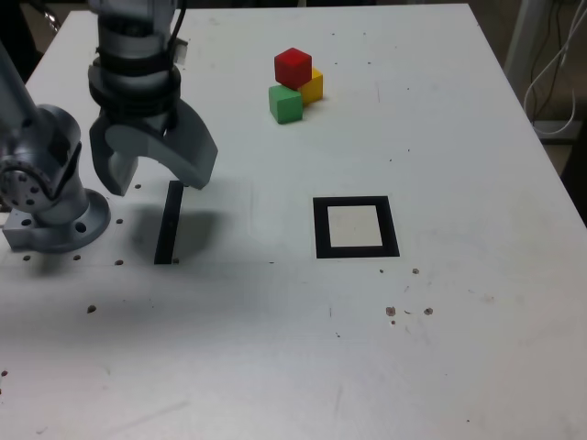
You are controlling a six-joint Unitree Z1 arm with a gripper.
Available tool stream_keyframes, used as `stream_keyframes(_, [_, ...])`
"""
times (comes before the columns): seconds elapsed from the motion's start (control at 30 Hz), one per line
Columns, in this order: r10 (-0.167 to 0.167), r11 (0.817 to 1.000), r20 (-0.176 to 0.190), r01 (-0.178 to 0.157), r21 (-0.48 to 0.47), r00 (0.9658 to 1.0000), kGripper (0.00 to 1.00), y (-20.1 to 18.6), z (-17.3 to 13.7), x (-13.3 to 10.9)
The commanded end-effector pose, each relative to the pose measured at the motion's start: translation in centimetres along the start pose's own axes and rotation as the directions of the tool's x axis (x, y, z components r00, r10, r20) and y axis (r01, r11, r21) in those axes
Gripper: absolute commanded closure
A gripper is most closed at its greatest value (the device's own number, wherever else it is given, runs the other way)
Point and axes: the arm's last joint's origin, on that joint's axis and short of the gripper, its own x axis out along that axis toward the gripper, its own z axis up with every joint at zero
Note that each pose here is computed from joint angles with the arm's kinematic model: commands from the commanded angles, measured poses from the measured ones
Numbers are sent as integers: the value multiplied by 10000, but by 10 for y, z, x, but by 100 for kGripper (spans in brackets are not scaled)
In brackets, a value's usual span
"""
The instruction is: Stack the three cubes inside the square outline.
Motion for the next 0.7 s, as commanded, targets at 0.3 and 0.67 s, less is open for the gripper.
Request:
stream_keyframes(0.3, [229,9997,188,-229,-20,9996,3,2,3,-15])
stream_keyframes(0.67, [368,9993,528,-369,14,9979,3,44,21,-53])
